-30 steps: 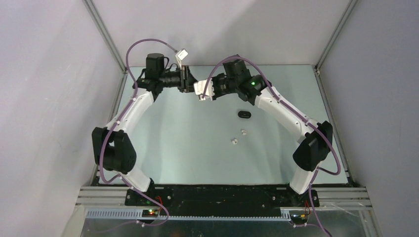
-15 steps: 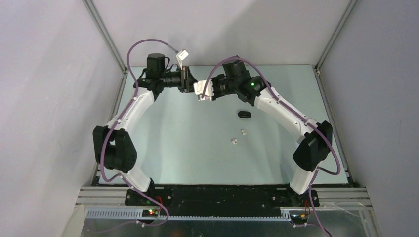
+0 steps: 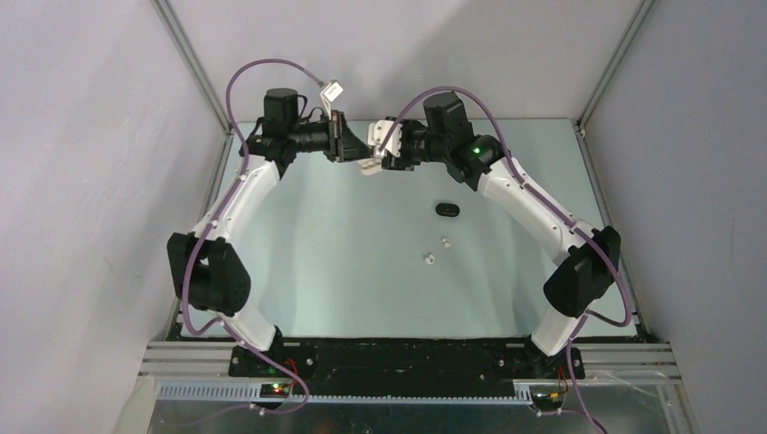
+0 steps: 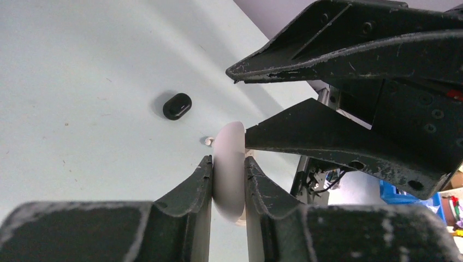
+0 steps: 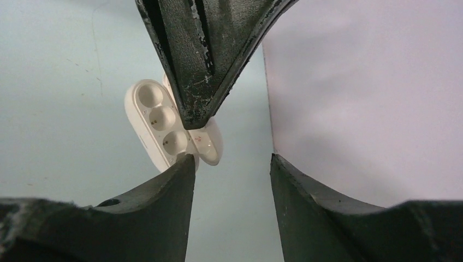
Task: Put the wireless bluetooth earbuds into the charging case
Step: Open the charging case, then pick up the earbud from the center of the board.
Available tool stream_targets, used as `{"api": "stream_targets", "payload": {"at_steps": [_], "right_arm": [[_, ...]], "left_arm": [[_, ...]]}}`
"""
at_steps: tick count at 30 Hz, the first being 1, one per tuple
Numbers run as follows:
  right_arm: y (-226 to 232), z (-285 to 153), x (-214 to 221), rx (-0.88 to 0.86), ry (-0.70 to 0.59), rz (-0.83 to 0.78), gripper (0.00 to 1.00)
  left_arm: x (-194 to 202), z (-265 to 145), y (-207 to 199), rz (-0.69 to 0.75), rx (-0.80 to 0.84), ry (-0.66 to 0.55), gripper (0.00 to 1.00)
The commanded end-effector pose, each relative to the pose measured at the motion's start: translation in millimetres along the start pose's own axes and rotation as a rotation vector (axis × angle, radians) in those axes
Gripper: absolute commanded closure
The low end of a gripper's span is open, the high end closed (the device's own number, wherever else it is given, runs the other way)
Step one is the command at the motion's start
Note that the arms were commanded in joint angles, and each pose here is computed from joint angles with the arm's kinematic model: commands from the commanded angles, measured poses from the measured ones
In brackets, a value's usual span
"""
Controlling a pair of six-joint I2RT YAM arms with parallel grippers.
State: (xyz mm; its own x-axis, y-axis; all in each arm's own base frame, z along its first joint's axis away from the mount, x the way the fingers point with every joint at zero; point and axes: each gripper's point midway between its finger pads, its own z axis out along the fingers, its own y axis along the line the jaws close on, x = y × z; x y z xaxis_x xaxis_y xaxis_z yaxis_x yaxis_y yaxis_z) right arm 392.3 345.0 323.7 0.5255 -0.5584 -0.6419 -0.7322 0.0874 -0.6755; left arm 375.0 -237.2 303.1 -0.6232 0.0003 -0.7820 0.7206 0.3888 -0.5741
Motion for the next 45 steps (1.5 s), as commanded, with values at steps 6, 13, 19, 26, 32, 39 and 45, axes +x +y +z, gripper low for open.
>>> {"api": "stream_targets", "payload": {"at_steps": [6, 13, 19, 26, 32, 39, 45], "right_arm": [[-21, -49, -37, 0.007, -0.173, 0.259, 0.47], [18, -93, 15, -0.168, -0.156, 0.514, 0.6], [84, -88, 111, -0.259, 0.153, 0.812, 0.67], [150, -80, 178, -0.105, 0.405, 1.447, 0.65], [182, -72, 205, -0.175, 0.474, 1.42, 0.66], [209, -76, 170, -0.495, 0.229, 0.826, 0.64], [225, -69, 160, -0.568, 0.095, 0.277, 0.63]], "left_arm": [[-19, -14, -8, 0.129, 0.0, -0.04, 1.0], [-13, -22, -9, 0.132, 0.003, -0.032, 1.0], [-6, -25, -13, 0.123, 0.012, -0.023, 1.0], [-2, -29, -18, 0.126, 0.004, -0.023, 1.0], [3, -32, -19, 0.12, -0.007, -0.018, 1.0], [16, -36, -18, 0.109, -0.021, -0.002, 1.0], [19, -37, -16, 0.101, -0.027, 0.005, 1.0]]}}
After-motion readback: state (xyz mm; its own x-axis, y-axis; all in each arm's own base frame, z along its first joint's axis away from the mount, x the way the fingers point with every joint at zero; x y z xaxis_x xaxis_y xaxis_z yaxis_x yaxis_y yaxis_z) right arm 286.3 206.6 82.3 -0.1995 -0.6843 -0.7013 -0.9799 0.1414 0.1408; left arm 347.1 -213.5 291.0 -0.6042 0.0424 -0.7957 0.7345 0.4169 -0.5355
